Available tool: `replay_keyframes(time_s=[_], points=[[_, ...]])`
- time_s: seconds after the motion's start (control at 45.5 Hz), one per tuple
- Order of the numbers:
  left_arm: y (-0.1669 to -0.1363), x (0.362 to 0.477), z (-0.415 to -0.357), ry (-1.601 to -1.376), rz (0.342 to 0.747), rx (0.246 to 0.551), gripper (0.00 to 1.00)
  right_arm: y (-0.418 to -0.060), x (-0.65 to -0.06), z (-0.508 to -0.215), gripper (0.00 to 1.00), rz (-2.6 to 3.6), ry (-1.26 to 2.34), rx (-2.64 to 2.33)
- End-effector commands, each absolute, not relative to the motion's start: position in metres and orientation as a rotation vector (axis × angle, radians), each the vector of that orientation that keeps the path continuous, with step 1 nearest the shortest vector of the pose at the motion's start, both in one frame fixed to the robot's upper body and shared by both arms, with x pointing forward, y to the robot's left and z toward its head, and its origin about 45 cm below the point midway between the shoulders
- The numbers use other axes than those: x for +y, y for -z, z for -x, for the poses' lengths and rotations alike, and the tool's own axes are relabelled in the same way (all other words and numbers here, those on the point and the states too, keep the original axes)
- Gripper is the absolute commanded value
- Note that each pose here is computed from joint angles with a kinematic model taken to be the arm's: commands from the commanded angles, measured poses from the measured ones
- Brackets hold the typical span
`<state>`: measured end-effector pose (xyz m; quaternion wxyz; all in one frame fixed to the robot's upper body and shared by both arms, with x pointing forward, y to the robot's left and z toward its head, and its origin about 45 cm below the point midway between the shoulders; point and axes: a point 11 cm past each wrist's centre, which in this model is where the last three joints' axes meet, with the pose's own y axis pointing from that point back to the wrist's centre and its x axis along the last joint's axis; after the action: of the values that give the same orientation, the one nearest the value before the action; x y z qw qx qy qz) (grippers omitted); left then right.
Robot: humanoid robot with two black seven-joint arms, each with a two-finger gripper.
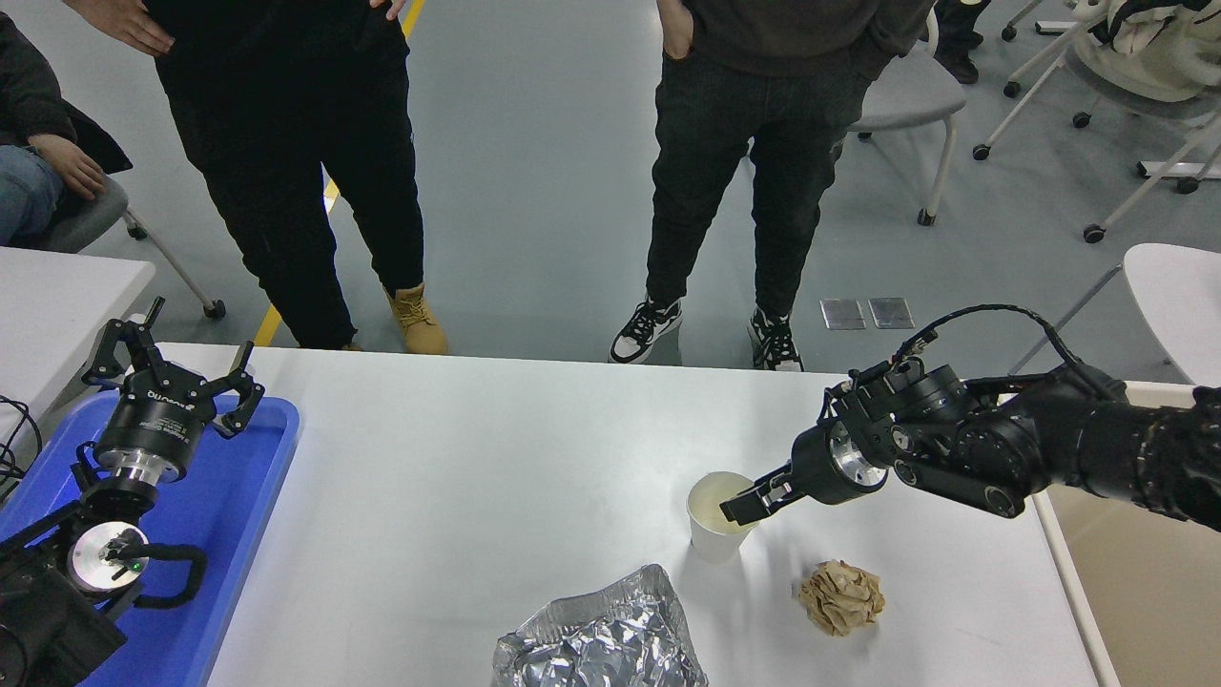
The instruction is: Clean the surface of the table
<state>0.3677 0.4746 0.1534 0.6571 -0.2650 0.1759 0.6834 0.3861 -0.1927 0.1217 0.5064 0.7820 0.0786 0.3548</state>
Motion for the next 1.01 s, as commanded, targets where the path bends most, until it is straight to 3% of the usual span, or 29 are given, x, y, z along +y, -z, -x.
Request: replay_keyframes(time_s=[0.0,0.637,0.989], points=[[-0.1534,0.475,-0.3677,-1.548,0.6,0.399,1.0,-0.119,-0.195,-0.385,0.0,-1.877,-0.854,0.203],[-0.1534,0.475,-0.3677,-1.548,0.6,0.399,1.0,-0.13,-0.188,-0.389,0.0,-1.918,-0.873,0.203],[-0.1534,0.475,-0.3677,-1.548,0.6,0.399,1.0,-0.185,-0.193,-0.416,0.0,-2.034,-0.918,0.023]])
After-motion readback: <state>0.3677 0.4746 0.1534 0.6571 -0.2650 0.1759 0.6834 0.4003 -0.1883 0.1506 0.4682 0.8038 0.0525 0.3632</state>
